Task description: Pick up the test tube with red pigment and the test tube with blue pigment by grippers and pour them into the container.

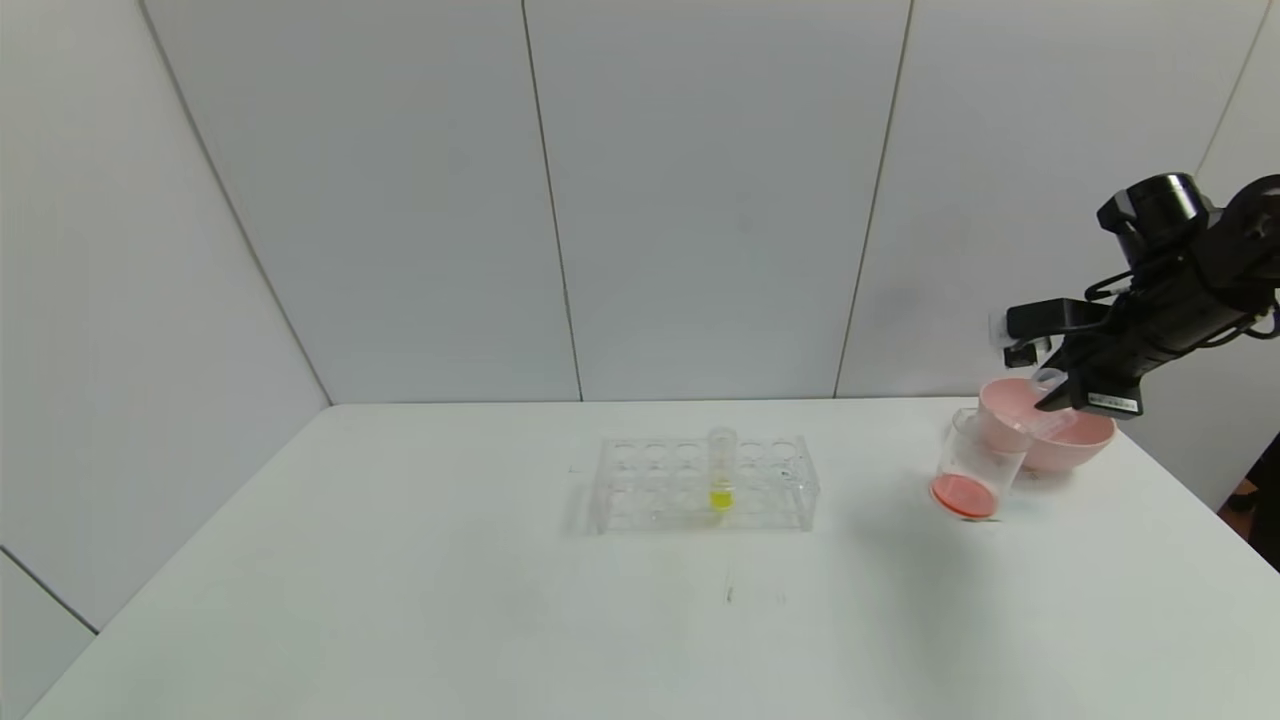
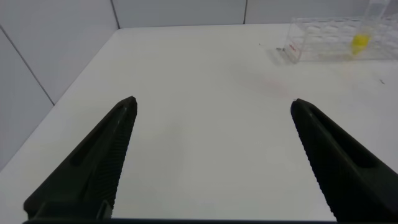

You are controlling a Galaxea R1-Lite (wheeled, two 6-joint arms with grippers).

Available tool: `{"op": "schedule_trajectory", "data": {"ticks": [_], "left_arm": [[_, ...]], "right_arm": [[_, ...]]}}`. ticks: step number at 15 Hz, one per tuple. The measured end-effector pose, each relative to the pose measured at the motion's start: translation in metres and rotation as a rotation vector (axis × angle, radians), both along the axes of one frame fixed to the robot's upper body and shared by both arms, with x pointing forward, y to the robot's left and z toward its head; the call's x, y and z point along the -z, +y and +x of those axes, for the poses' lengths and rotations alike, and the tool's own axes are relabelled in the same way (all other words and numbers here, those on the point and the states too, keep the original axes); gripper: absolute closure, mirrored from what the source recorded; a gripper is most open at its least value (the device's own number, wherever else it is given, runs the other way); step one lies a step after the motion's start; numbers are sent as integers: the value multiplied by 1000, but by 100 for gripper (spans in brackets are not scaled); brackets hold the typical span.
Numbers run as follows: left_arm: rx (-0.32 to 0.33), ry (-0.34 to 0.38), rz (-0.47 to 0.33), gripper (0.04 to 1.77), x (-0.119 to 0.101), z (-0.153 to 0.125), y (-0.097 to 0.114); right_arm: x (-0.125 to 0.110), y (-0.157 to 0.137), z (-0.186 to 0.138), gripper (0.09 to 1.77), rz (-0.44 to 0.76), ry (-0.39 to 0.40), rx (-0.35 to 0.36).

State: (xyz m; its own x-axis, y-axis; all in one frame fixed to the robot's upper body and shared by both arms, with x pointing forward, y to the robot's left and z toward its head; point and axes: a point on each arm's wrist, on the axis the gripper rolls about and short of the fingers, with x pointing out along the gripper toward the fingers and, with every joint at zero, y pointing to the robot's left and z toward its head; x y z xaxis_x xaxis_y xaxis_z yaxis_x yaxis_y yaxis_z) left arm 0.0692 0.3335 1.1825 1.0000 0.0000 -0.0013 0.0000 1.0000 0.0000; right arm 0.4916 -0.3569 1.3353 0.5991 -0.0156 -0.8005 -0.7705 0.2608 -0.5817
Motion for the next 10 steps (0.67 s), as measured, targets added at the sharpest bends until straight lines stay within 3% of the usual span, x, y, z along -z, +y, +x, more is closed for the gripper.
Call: {"op": "schedule_trajectory", "data": {"ticks": [10], "left_arm": [[0,0,0,5,0,0,0]], "right_arm": [[-1,11,-1,134,-116,8,-1]]}}
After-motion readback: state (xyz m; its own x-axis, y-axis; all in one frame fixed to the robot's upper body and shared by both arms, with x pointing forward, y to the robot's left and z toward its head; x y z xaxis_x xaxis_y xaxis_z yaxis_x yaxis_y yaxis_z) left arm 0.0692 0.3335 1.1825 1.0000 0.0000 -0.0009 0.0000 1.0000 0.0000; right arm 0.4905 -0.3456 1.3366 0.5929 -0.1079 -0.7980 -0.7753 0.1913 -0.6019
